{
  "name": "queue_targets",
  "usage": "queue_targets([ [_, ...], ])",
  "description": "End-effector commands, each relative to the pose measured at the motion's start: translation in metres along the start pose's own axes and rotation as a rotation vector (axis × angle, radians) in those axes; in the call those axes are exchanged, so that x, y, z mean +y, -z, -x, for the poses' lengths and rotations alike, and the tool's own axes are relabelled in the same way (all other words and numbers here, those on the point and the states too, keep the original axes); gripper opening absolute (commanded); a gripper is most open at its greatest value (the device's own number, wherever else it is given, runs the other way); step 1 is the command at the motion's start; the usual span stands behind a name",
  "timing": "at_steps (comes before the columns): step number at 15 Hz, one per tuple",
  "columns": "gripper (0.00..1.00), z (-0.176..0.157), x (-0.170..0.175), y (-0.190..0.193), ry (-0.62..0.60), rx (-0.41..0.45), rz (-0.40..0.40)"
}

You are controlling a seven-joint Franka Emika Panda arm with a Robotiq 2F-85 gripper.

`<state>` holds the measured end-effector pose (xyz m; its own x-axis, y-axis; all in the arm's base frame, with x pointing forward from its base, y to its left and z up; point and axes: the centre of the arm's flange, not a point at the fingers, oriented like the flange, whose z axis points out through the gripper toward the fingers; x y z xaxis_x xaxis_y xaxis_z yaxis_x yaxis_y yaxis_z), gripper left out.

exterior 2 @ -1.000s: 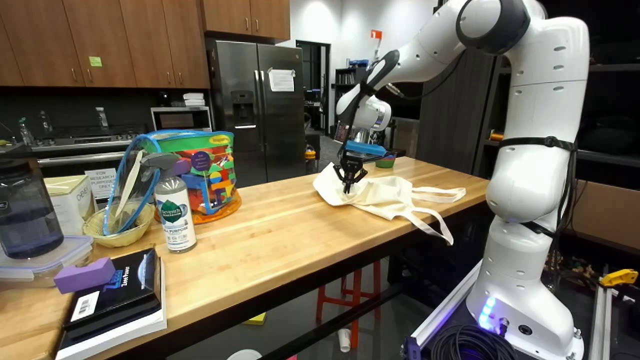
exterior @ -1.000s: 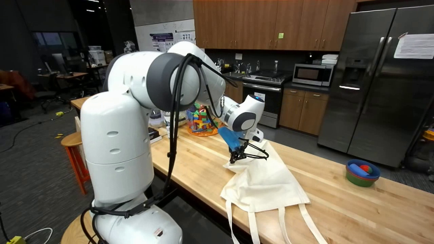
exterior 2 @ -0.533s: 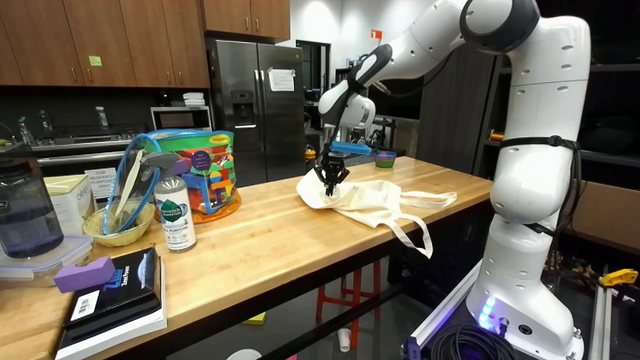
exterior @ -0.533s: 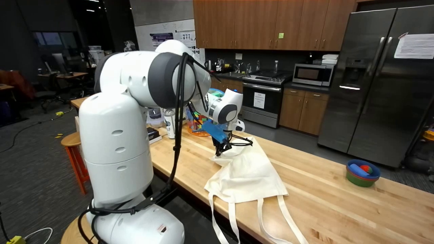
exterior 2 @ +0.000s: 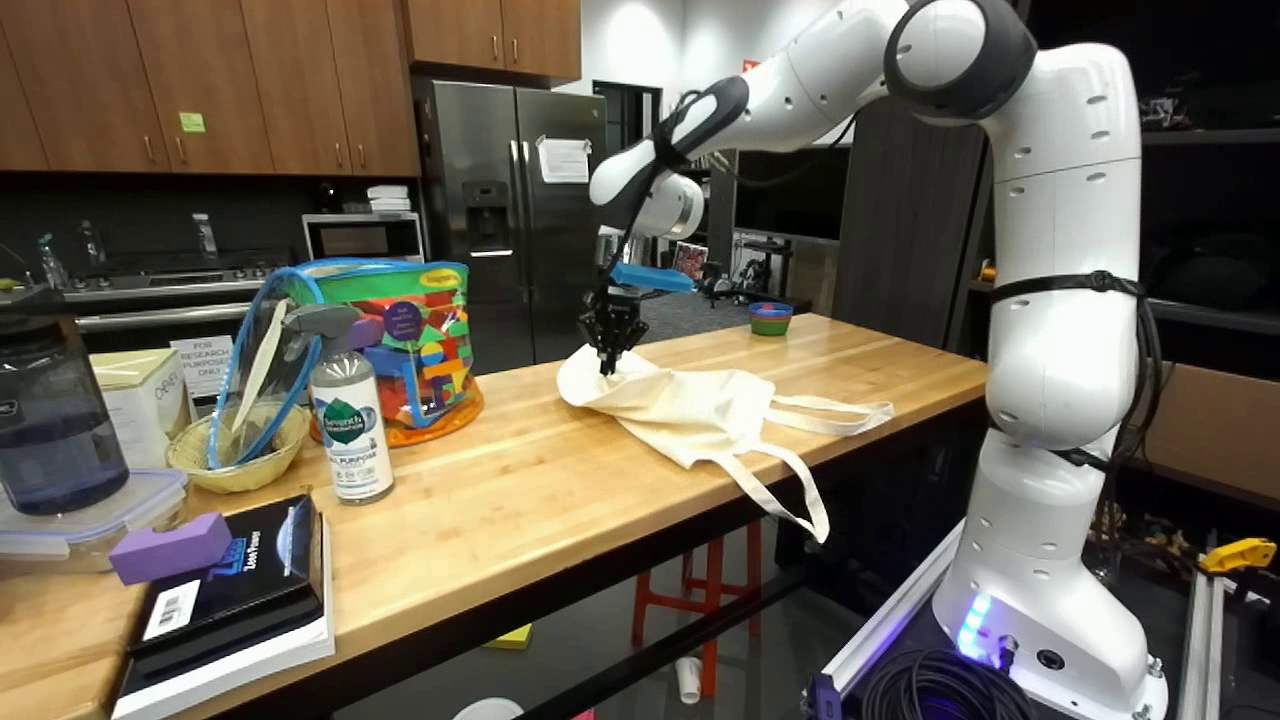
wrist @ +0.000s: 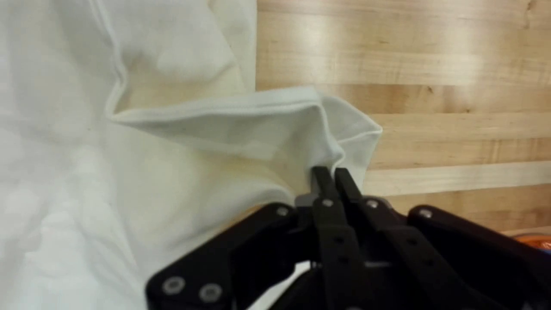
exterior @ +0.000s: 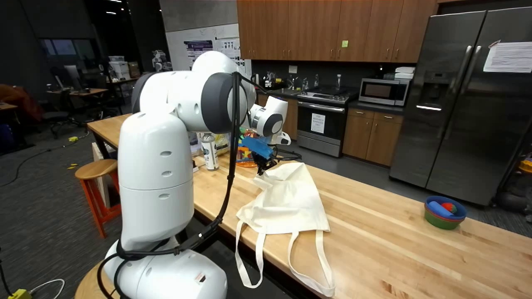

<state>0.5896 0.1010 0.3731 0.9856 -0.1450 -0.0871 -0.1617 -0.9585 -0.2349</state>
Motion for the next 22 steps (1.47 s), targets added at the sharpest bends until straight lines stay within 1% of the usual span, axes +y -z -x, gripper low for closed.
queue_targets([
  [1, 0.01, -0.055, 0.009, 0.014, -0.038, -0.02, -0.04],
  [3, 0.01, -0.07, 0.026, 0.017, -0.081, -0.022, -0.053],
  [6, 0.01, -0.079, 0.058, 0.021, -0.148, -0.018, -0.078],
  [12, 0.01, -0.07, 0.142, 0.031, -0.315, 0.01, -0.131],
  [17, 0.01, -0.043, 0.216, 0.033, -0.468, 0.039, -0.168],
  [19, 0.01, -0.026, 0.239, 0.032, -0.522, 0.047, -0.166],
  [22, 0.01, 0.008, 0.266, 0.033, -0.591, 0.074, -0.164],
])
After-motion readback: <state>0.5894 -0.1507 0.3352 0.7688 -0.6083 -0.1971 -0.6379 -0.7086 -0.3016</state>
